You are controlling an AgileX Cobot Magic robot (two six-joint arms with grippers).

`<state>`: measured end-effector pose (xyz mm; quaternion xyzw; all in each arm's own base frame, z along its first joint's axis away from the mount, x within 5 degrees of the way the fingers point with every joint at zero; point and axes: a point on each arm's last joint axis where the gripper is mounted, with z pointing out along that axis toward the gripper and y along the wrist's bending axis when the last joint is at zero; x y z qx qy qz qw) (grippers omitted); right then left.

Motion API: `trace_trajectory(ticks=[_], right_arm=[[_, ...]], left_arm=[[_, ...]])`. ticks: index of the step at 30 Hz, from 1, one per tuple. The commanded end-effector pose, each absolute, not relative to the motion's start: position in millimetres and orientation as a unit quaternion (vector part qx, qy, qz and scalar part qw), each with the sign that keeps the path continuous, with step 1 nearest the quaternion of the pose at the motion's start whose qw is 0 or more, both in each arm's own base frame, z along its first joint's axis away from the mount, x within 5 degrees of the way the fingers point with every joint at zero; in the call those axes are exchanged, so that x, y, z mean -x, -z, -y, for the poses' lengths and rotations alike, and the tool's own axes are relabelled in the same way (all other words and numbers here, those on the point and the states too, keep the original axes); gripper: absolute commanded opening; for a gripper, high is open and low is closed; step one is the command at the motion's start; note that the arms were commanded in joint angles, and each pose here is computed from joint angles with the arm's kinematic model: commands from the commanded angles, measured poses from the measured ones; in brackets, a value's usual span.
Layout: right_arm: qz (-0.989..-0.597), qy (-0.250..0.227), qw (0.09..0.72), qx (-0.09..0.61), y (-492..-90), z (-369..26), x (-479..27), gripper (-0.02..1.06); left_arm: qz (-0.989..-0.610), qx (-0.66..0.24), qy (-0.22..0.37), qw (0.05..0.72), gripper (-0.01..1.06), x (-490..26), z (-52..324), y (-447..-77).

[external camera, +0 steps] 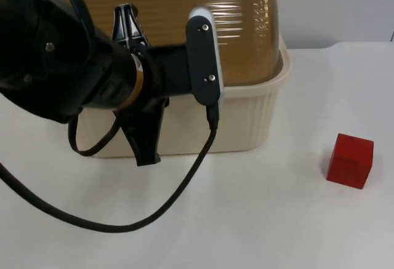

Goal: Open the box lid with the left hand, place the block into the box with the right hand, then close the box lid with the left hand.

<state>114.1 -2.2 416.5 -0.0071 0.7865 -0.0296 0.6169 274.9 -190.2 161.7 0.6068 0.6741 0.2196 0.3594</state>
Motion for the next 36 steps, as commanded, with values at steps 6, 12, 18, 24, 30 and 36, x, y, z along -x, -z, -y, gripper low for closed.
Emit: trace_trajectory(ticks=[6,12,18,24,30,36], right_arm=[[-0.781,0.036,0.624,0.009,-420,3,-114,1.03],[-0.781,0.036,0.623,0.009,-419,3,-114,1.03],[-0.78,0.036,0.625,0.009,-420,3,-114,1.03],[-0.779,0.035,0.625,0.009,-420,3,-114,1.03],[-0.779,0.035,0.625,0.009,-420,3,-114,1.03],[-0.779,0.035,0.625,0.009,-420,3,-114,1.03]], left_arm=[[-0.678,-0.578,-0.249,0.378,0.0,-282,188,-175],[-0.678,-0.571,-0.253,0.388,0.0,-285,189,-181],[-0.682,-0.56,-0.255,0.395,0.0,-287,190,-185],[-0.68,-0.547,-0.263,0.412,0.0,-294,194,-196],[-0.668,-0.531,-0.272,0.445,0.0,-309,201,-220],[-0.672,-0.503,-0.277,0.468,0.0,-326,197,-239]])
